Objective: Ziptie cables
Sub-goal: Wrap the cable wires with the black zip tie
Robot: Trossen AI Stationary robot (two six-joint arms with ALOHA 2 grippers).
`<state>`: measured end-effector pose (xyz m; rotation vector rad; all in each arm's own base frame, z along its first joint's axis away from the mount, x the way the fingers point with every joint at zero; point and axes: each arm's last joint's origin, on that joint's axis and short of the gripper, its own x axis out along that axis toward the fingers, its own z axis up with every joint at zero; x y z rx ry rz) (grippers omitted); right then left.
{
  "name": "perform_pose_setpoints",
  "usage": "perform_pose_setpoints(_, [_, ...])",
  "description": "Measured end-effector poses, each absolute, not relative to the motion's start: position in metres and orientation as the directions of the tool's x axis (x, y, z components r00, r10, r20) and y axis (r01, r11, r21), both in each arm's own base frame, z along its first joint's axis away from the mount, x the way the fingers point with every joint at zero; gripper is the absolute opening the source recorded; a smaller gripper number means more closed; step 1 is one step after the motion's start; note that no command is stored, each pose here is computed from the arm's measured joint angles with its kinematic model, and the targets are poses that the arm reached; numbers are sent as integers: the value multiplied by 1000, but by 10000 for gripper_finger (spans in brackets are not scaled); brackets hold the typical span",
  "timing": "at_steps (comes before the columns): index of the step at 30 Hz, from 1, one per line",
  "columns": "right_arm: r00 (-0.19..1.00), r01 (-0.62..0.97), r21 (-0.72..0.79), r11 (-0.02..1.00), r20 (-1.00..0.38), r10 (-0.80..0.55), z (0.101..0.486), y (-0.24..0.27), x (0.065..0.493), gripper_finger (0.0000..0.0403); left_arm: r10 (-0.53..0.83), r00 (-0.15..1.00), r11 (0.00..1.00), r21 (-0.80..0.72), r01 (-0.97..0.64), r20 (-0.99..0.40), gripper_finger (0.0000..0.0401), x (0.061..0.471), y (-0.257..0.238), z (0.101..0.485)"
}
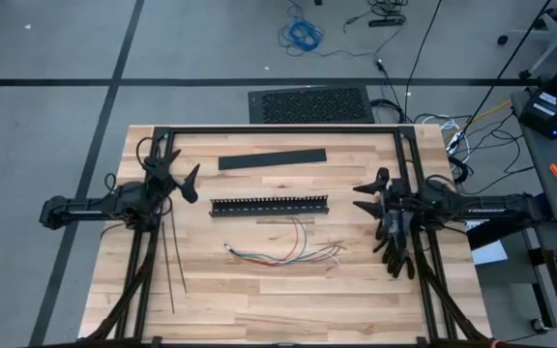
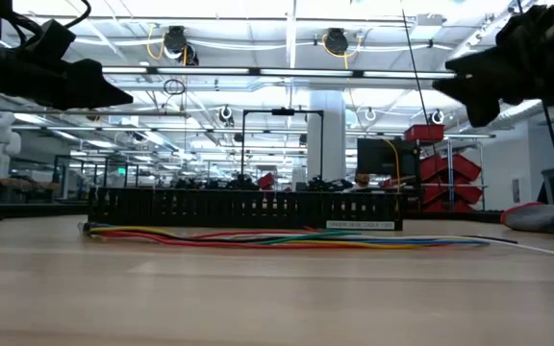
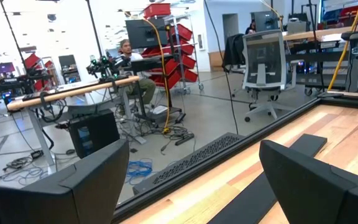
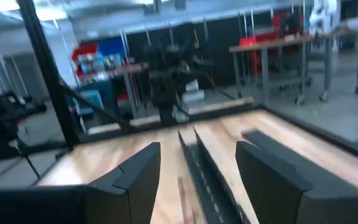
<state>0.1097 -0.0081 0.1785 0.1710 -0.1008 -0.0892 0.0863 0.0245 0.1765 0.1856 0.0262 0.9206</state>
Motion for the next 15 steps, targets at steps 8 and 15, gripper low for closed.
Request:
perform_pose_setpoints(8, [997, 68, 334, 940, -65, -49, 164, -4, 119, 206, 794, 605, 493, 522, -696, 57, 358, 86, 25, 176])
perform_pose_setpoints(15, [992, -3, 234, 972, 123, -26, 179, 2, 134, 206, 798, 600, 433, 639, -635, 57, 358, 86, 25, 176])
